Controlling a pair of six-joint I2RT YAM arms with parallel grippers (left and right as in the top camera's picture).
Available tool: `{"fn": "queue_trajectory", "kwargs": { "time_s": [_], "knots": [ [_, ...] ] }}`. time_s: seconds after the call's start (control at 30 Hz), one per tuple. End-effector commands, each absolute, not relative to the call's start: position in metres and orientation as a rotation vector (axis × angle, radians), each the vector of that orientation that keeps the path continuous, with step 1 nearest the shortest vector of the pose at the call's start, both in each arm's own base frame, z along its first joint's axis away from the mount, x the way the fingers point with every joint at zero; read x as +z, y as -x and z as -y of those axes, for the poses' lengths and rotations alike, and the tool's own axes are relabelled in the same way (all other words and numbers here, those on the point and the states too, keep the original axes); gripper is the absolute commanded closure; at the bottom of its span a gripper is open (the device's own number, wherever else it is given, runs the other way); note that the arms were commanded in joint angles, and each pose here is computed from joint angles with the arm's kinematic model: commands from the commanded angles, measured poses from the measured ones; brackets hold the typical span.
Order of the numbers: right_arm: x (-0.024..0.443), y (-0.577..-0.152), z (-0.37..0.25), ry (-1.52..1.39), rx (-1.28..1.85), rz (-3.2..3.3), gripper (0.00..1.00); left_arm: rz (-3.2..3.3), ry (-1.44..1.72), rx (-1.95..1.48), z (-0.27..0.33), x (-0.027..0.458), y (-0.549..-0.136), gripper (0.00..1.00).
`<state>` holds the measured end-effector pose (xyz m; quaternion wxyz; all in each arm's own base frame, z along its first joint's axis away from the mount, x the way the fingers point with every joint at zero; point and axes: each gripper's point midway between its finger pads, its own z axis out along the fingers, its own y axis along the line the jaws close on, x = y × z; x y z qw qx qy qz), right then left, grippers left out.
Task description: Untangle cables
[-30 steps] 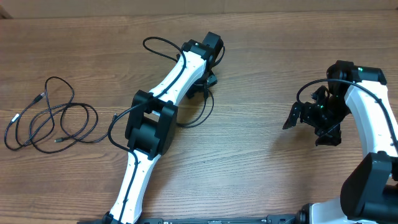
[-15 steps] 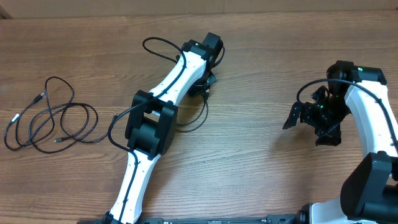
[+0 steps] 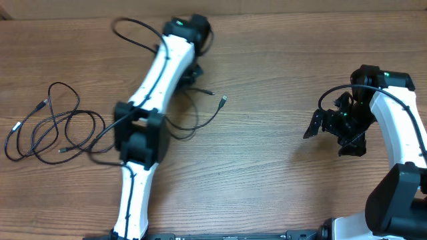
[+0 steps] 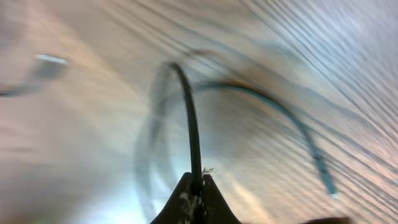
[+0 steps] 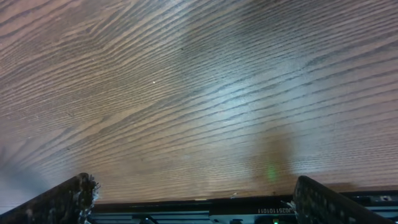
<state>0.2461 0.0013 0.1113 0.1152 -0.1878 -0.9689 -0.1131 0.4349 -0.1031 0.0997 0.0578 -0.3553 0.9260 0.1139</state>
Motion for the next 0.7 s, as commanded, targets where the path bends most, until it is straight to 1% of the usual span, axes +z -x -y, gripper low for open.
{"fn": "queue_trajectory", "kwargs": {
  "time_s": [0.0, 0.1, 0.2, 0.3, 0.4, 0.53, 0.67],
  "knots": [
    [0.118, -0.25, -0.001, 0.553, -0.345, 2.867, 0.0, -2.538, 1.128, 0.434, 0.036, 0.198, -0.428, 0.96],
    [0.118, -0.25, -0.001, 0.553, -0.345, 2.867, 0.0, -2.525, 1.124, 0.417, -0.001, 0.231, -0.414, 0.96],
    [0.118, -0.25, -0.001, 0.553, -0.345, 2.867, 0.0, -2.443, 1.192, 0.359, -0.036, 0.266, -0.4, 0.96],
    [0.118, -0.25, -0.001, 0.553, -0.345, 2.867, 0.0, -2.327, 1.286, 0.331, -0.075, 0.298, -0.38, 0.96],
    [0.118, -0.25, -0.001, 0.553, -0.345, 2.867, 0.0, -2.269, 1.301, 0.353, -0.114, 0.324, -0.355, 0.96],
    [0.118, -0.25, -0.001, 0.553, -0.345, 2.867, 0.0, -2.273, 1.278, 0.389, -0.16, 0.343, -0.321, 0.96],
    [0.118, -0.25, -0.001, 0.553, -0.345, 2.867, 0.0, -2.209, 1.415, 0.33, -0.203, 0.351, -0.285, 0.96]
  ]
}}
